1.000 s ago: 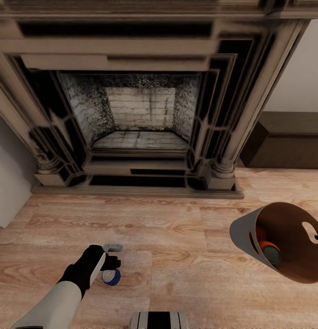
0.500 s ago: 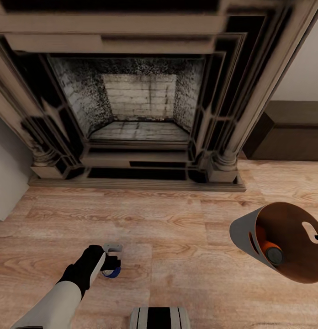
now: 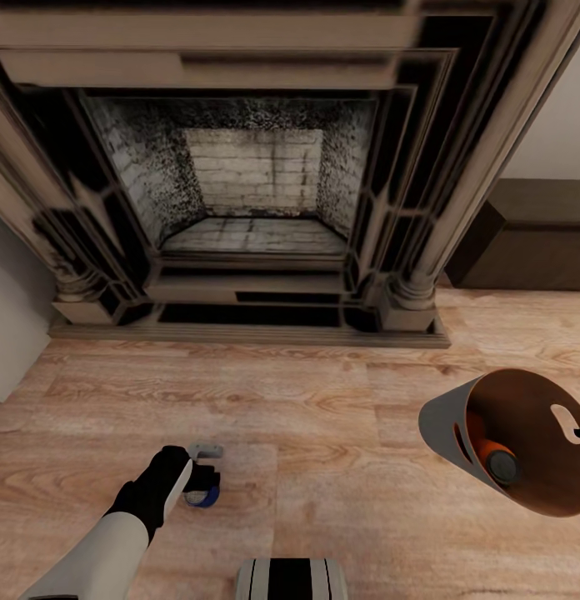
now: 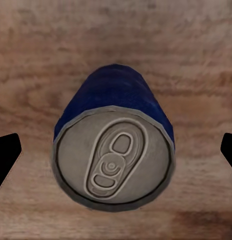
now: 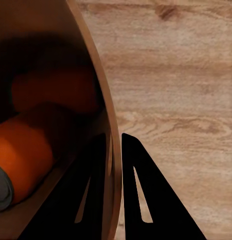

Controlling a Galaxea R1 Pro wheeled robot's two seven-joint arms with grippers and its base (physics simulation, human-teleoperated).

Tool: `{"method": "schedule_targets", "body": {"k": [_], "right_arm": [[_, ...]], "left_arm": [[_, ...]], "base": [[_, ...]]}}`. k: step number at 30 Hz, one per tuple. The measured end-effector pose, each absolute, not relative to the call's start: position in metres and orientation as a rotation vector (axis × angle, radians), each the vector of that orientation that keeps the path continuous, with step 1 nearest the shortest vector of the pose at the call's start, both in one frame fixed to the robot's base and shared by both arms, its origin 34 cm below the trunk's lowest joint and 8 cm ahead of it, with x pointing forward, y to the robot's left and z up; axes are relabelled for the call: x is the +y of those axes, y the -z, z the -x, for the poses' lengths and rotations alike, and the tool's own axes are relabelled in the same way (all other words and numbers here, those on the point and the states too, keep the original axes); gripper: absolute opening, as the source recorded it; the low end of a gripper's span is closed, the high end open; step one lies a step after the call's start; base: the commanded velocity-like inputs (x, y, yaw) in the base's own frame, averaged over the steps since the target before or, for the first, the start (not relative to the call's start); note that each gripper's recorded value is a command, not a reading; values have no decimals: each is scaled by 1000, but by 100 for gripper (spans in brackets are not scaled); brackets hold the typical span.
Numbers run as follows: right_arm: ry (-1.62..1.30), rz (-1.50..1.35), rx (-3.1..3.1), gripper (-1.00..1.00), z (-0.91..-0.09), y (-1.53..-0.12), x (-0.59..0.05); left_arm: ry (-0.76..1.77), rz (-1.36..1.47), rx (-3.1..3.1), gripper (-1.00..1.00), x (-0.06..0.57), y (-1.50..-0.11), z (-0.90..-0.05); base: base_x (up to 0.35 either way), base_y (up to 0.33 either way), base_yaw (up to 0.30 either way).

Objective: Put the three can of soda from the living room inside the tash can in the kitchen.

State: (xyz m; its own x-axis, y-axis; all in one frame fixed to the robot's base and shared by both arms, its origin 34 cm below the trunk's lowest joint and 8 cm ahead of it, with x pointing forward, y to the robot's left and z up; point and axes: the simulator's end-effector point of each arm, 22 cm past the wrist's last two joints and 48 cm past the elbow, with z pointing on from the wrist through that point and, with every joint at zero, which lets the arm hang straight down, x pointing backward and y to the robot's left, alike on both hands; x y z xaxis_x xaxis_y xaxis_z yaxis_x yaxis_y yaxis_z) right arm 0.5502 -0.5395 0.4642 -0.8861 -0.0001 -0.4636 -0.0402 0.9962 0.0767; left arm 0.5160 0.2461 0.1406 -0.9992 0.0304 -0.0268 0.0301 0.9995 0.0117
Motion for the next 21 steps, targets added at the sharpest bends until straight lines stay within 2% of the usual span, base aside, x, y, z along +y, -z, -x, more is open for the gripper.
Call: {"method": "schedule_targets", "body": {"k": [21], "right_arm": [[-139,65,2729,-100,-547,-432,-528]], "left_arm": [[-17,-48,3160,100,246,-118,-499]], "base": [[6,1,0]]}}
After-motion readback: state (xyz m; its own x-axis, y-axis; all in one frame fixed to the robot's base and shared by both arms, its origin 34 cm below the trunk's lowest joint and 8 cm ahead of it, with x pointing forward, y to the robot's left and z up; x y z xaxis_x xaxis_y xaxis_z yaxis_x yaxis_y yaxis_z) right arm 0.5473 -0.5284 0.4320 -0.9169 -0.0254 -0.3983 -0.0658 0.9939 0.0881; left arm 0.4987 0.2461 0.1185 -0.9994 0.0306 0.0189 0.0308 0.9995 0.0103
